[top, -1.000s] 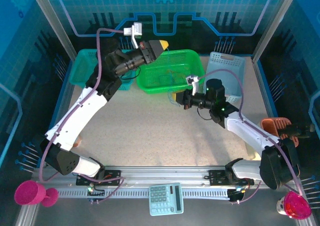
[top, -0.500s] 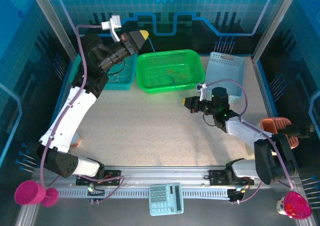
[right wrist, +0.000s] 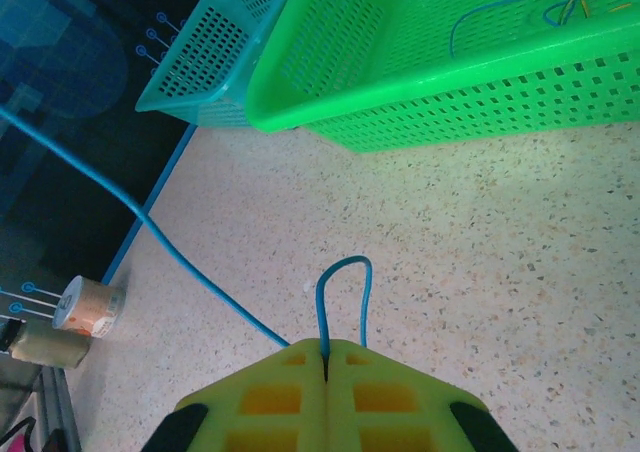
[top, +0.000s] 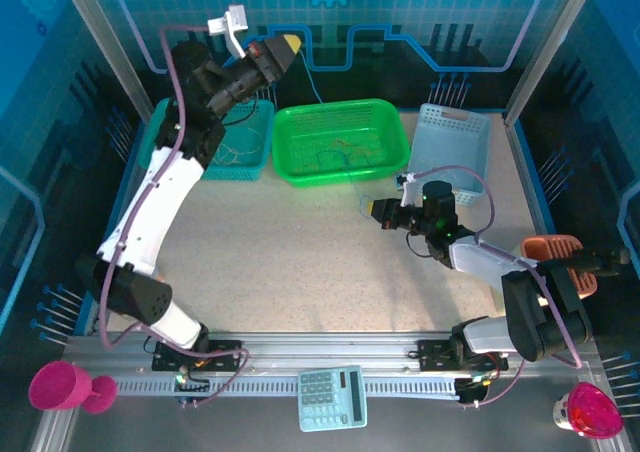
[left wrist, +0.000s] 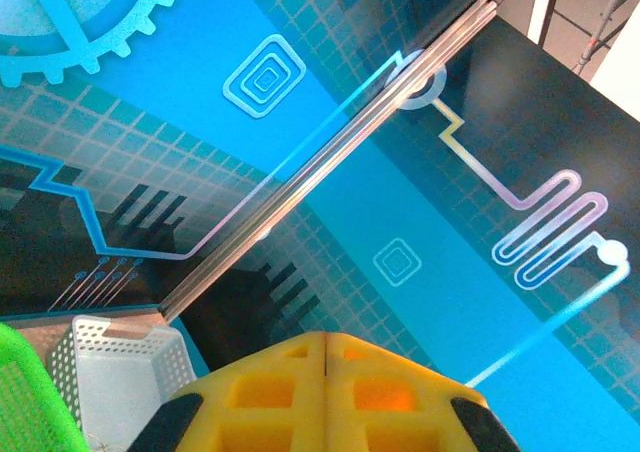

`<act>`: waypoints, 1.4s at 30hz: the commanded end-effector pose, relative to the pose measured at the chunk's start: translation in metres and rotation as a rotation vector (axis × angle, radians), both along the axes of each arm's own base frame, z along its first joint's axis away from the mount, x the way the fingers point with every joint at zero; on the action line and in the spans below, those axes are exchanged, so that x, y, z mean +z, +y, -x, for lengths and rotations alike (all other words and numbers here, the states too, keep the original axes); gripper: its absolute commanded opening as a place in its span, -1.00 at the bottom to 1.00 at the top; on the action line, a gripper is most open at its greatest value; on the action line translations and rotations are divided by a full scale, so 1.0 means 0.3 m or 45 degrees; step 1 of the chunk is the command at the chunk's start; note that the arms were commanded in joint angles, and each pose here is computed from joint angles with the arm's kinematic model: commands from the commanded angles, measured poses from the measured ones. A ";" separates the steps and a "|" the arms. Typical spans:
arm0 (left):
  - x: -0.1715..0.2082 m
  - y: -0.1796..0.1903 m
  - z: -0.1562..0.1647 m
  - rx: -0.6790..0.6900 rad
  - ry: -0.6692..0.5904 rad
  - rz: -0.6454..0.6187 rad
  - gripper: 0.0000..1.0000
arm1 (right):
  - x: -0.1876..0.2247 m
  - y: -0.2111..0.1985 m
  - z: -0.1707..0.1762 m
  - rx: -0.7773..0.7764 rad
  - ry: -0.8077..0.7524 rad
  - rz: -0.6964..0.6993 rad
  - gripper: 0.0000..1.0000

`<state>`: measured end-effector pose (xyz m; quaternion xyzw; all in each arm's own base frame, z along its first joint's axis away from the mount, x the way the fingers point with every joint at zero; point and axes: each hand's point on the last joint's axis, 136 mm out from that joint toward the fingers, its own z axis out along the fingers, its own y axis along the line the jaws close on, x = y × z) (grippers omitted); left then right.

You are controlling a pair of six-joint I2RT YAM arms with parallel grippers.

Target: Untangle the cables

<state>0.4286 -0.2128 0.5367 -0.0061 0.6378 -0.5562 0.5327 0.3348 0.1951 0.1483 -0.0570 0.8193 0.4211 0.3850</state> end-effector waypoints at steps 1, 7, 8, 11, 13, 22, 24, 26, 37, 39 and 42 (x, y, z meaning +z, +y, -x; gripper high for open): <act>0.100 -0.001 -0.030 0.003 -0.160 -0.004 -1.00 | 0.075 -0.001 -0.064 -0.048 -0.043 -0.019 -1.00; 0.088 -0.032 -0.156 0.032 -0.199 -0.084 -1.00 | 0.184 0.012 -0.236 -0.157 -0.067 0.015 -1.00; 0.076 -0.039 -0.177 0.037 -0.193 -0.099 -1.00 | 0.216 0.015 -0.282 -0.185 -0.084 0.017 -1.00; 0.013 -0.050 -0.247 0.062 -0.162 -0.144 -1.00 | 0.225 0.021 -0.396 -0.248 -0.066 0.020 -0.80; -0.040 -0.056 -0.294 0.078 -0.139 -0.172 -1.00 | 0.224 0.038 -0.453 -0.245 -0.038 0.023 -0.01; -0.317 -0.114 -0.460 0.043 0.031 -0.275 -1.00 | 0.325 0.000 -0.384 -0.269 -0.131 0.057 0.69; -0.377 -0.122 -0.484 0.037 0.079 -0.288 -1.00 | 0.340 -0.015 -0.343 -0.266 -0.148 0.071 0.69; -0.436 -0.129 -0.502 0.027 0.124 -0.301 -1.00 | 0.358 -0.028 -0.297 -0.260 -0.162 0.075 0.69; -0.582 -0.091 -0.400 0.036 0.217 -0.488 0.98 | 0.391 -0.080 -0.111 -0.262 -0.191 0.122 0.69; -0.588 -0.068 -0.355 0.053 0.213 -0.535 0.98 | 0.395 -0.094 -0.085 -0.264 -0.200 0.148 0.71; -0.594 -0.035 -0.289 0.071 0.210 -0.598 0.99 | 0.384 -0.124 -0.046 -0.287 -0.201 0.190 0.76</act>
